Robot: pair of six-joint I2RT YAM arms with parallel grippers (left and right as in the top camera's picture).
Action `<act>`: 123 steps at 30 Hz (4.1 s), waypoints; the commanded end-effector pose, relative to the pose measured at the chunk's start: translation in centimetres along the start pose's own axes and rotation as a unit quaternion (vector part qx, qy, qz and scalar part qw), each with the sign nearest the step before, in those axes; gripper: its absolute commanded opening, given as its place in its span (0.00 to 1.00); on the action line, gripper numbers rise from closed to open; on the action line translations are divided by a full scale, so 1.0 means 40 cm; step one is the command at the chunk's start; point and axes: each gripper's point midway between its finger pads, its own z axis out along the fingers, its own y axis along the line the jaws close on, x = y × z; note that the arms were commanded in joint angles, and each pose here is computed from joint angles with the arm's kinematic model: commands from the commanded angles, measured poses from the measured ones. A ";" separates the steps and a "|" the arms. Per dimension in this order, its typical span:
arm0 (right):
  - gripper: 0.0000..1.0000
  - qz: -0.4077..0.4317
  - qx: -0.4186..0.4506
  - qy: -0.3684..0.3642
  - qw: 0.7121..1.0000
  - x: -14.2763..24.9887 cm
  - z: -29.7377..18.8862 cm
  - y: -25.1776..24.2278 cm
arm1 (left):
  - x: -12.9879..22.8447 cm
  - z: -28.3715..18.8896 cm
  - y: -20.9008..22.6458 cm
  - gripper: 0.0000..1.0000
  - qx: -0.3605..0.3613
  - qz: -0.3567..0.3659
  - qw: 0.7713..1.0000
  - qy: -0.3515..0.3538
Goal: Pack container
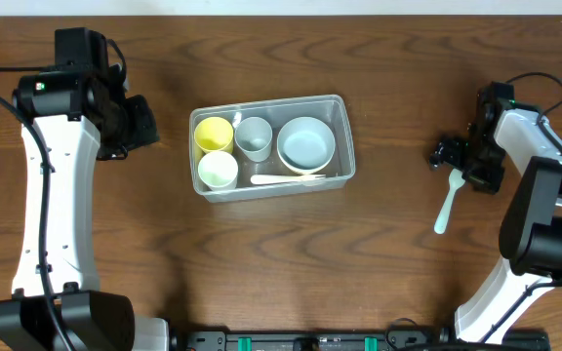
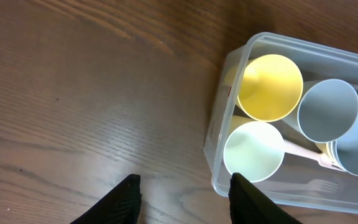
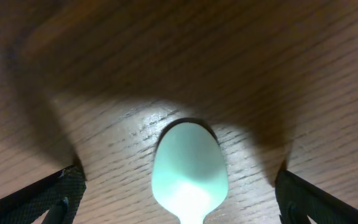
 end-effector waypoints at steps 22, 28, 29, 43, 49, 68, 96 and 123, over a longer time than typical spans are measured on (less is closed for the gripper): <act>0.57 0.010 0.006 0.026 1.000 0.020 0.034 -0.007 | 0.006 0.006 0.001 0.47 0.000 0.002 1.000 0.007; 0.45 0.010 0.006 0.026 1.000 0.019 0.034 -0.007 | 0.006 0.006 0.001 0.47 0.000 0.002 1.000 0.007; 0.44 0.010 0.006 0.026 1.000 0.019 0.034 -0.007 | 0.006 0.006 0.001 0.47 0.000 0.002 1.000 0.007; 0.01 0.004 0.001 0.016 1.000 0.010 0.023 0.001 | 0.006 0.006 0.001 0.47 0.000 0.002 1.000 0.007; 0.01 -0.075 -0.062 -0.070 0.993 -0.041 -0.134 0.088 | 0.006 0.006 0.001 0.47 0.000 0.002 1.000 0.007; 0.01 -0.749 -0.141 -0.324 0.561 0.376 -0.559 0.671 | 0.006 0.006 0.001 0.47 -0.001 0.002 1.000 0.007; 0.47 -0.830 -0.139 -0.231 0.489 0.546 -0.359 0.778 | 0.002 0.006 0.000 0.47 0.000 0.003 1.000 0.004; 0.99 -0.181 -0.106 -0.354 0.911 -0.020 -0.623 0.283 | -0.015 0.007 -0.024 0.66 0.007 0.065 0.998 -0.013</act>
